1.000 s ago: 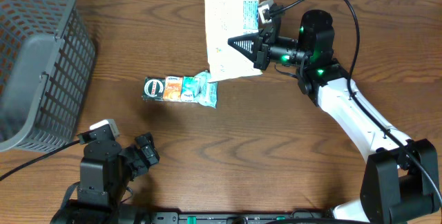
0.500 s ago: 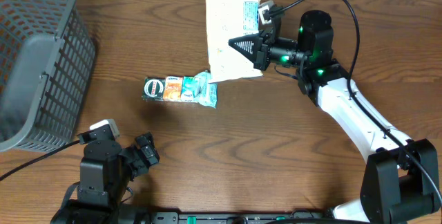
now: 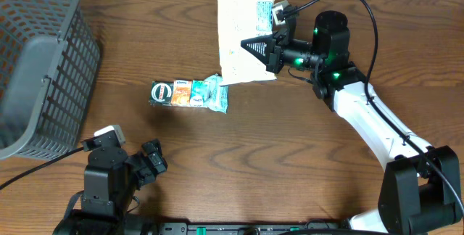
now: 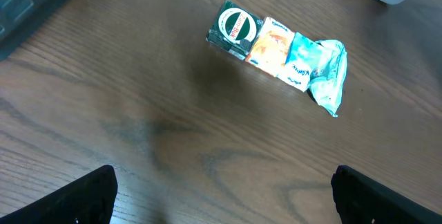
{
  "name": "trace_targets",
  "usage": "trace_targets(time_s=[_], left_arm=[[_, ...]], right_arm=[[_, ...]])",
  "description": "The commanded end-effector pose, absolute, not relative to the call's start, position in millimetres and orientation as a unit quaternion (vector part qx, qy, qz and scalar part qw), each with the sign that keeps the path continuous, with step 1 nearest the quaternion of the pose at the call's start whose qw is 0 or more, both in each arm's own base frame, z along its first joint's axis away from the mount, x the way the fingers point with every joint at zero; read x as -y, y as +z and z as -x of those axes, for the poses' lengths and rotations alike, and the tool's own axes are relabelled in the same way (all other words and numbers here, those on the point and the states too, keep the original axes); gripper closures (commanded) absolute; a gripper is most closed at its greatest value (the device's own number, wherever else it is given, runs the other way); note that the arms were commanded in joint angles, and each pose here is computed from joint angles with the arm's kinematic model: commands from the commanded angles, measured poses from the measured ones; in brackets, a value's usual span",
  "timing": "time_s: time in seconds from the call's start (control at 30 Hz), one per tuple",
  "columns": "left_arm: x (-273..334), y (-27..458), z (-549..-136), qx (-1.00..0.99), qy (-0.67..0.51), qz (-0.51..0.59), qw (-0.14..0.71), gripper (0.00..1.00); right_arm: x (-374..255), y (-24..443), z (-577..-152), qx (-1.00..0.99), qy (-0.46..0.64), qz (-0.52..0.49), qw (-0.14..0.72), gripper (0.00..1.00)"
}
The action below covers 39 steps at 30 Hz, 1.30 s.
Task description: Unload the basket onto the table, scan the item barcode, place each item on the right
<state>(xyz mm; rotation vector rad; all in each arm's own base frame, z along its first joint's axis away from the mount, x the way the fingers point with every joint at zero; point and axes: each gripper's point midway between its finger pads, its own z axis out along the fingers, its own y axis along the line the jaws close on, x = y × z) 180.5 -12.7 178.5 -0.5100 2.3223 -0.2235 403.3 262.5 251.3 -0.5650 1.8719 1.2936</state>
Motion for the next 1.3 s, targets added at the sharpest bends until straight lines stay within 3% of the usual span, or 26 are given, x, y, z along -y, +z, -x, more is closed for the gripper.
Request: trace_targets(time_s=[0.0,0.9,1.27], left_arm=[[11.9,180.2,-180.5,-0.903,-0.086,0.199,0.372,0.02],[11.9,180.2,-180.5,-0.903,-0.086,0.199,0.372,0.02],[11.9,180.2,-180.5,-0.903,-0.086,0.199,0.372,0.02]], right_arm=[[-265.0,266.8,-398.5,-0.723,0.506,0.238,0.405,0.99],[-264.5,264.9,-398.8,-0.727,0.505,0.235,0.402,0.99],[-251.4,239.2,-414.2,-0.778,0.458,0.176,0.394,0.98]])
